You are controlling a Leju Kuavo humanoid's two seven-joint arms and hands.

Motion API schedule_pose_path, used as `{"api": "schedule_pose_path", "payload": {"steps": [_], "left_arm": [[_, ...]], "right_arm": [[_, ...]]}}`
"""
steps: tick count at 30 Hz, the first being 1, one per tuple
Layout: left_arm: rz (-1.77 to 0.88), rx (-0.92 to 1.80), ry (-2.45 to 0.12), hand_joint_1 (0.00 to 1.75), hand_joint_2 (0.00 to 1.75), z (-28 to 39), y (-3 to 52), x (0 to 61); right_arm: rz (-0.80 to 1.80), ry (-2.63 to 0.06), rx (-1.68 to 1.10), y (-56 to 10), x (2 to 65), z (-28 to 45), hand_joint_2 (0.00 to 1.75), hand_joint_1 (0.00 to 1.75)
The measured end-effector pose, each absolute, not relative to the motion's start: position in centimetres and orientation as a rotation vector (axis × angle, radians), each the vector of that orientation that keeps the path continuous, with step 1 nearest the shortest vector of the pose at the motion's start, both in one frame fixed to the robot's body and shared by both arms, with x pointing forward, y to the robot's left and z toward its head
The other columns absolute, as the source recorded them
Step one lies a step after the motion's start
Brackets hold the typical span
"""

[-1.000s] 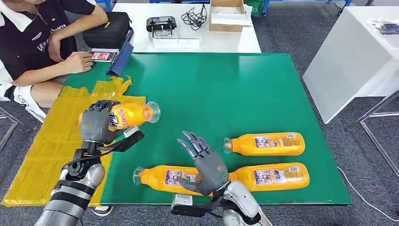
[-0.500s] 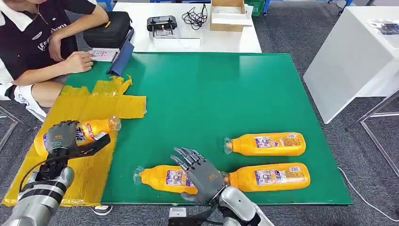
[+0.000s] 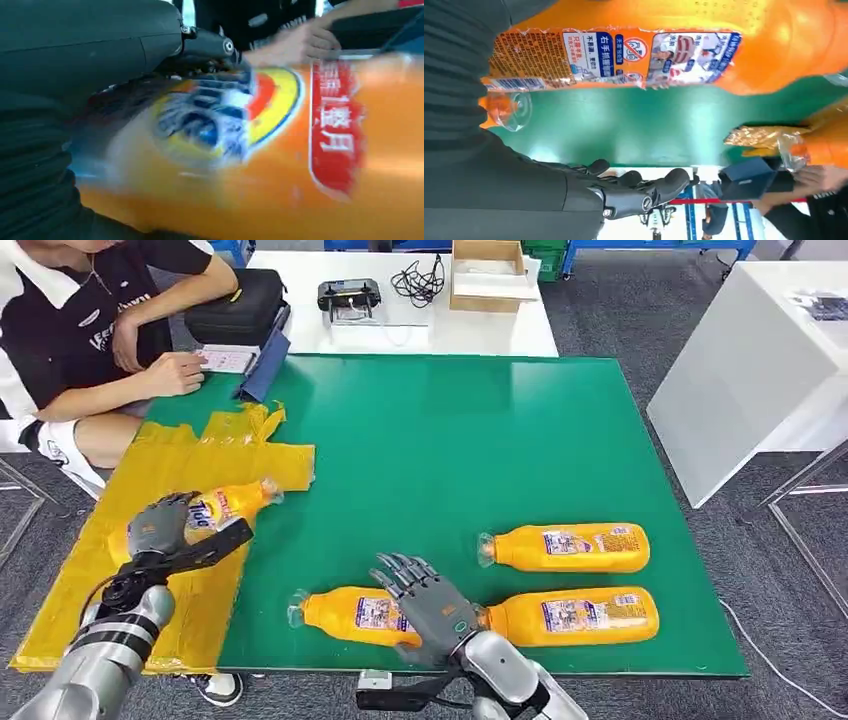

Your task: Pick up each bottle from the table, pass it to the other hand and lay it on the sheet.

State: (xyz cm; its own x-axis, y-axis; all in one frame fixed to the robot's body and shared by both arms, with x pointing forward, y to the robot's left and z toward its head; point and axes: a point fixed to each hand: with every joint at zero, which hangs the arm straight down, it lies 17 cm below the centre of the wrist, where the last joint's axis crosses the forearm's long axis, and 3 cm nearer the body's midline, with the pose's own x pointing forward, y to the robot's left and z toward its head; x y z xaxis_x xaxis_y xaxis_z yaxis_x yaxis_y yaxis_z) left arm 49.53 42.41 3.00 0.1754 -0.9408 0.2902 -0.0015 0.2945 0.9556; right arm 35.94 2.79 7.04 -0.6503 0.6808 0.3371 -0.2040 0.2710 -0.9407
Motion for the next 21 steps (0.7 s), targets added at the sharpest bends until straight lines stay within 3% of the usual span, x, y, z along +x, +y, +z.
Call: {"api": "schedule_pose_path", "payload": {"steps": [11,16,17,18,20,21], "left_arm": [[-0.777,0.888,-1.427,0.0,1.75,4.3,36.8,47.9],[-0.626,0.744,-1.686,0.0,1.75,8.1,32.6,45.7],[-0.591,0.716,-1.737,0.0,1.75,9.3,31.9,45.3],[-0.564,0.697,-1.771,0.0,1.75,10.2,31.4,45.1],[-0.52,0.672,-1.839,0.0,1.75,12.3,30.4,44.6],[-0.497,0.652,-1.877,0.0,1.75,13.4,30.0,44.3]], "right_arm": [[1.551,-1.575,-0.512,0.9,37.3,2.4,1.75,0.0],[1.561,-1.493,-0.568,0.3,38.8,1.3,1.75,0.0],[1.563,-1.481,-0.58,0.3,39.1,1.2,1.75,0.12],[1.563,-1.474,-0.591,0.2,39.5,1.2,1.75,1.29],[1.566,-1.452,-0.604,0.2,39.9,1.0,1.75,1.71],[1.563,-1.445,-0.607,0.2,40.1,0.9,1.75,1.71]]}}
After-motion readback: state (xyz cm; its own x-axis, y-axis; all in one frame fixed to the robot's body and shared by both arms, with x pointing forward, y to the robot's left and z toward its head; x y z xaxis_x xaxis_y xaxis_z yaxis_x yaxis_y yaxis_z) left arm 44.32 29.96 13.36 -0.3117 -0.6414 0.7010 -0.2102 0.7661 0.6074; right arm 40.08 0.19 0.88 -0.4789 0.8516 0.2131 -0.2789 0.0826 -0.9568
